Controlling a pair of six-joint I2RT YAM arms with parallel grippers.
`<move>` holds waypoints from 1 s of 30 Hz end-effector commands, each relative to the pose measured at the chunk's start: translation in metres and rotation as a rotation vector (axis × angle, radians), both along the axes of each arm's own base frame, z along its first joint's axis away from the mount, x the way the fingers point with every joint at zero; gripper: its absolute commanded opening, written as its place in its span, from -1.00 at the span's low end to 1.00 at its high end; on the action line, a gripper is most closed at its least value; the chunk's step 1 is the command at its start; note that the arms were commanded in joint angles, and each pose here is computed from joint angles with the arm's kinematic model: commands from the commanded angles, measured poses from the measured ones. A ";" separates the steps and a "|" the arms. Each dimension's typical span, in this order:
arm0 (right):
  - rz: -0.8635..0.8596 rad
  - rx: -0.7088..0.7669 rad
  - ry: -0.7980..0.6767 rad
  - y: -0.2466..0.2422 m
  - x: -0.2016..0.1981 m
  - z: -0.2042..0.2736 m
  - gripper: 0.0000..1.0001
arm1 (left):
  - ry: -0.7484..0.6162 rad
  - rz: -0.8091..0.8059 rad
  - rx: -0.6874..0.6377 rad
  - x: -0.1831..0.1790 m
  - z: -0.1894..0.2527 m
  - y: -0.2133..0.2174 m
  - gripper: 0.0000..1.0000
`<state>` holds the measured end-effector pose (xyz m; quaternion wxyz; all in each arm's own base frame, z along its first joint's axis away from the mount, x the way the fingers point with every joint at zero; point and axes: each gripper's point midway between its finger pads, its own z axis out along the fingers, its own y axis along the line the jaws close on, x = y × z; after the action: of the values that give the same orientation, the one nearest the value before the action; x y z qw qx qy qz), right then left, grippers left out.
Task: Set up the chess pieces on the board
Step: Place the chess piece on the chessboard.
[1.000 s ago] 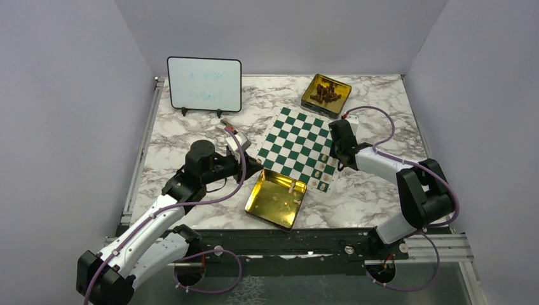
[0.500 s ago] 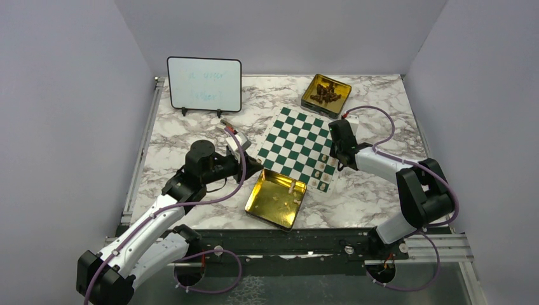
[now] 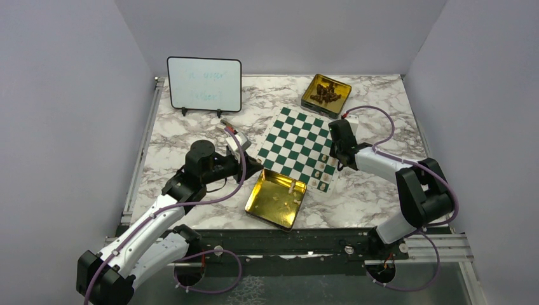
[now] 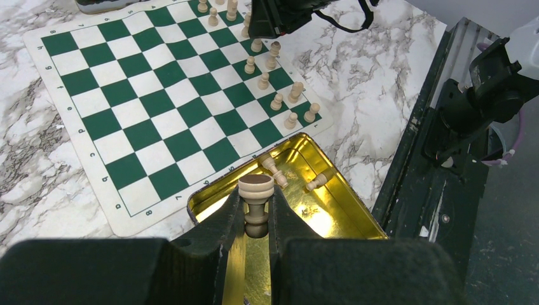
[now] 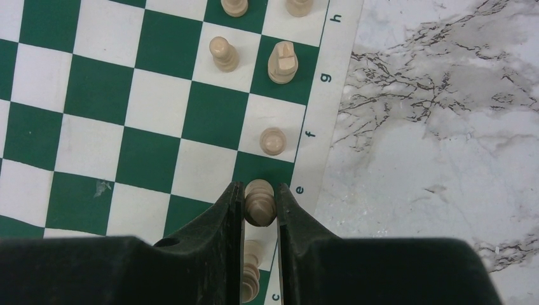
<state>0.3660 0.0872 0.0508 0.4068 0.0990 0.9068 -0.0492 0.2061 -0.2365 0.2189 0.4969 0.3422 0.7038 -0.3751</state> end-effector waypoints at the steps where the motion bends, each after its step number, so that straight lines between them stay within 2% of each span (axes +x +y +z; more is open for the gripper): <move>1: -0.028 -0.014 -0.022 -0.005 0.008 0.002 -0.50 | -0.018 -0.018 -0.006 -0.001 0.002 -0.002 -0.77; 9: -0.028 -0.010 -0.021 -0.005 0.006 0.012 -0.28 | -0.016 -0.019 -0.006 -0.001 0.001 -0.002 -0.76; 22: 0.017 0.054 -0.054 0.000 -0.010 0.061 -0.13 | 0.005 -0.017 -0.024 -0.002 0.002 -0.004 -0.76; 25: 0.075 0.100 -0.085 0.008 -0.017 0.080 -0.12 | 0.029 0.003 -0.039 0.000 0.001 -0.004 -0.76; 30: 0.257 0.198 -0.116 0.035 -0.030 0.102 -0.13 | 0.149 0.077 -0.070 0.009 -0.005 -0.006 -0.76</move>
<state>0.3489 0.0993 0.1372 0.4549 0.0784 0.8866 0.0301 0.2074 -0.2397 0.2165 0.4834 0.3182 0.7161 -0.3903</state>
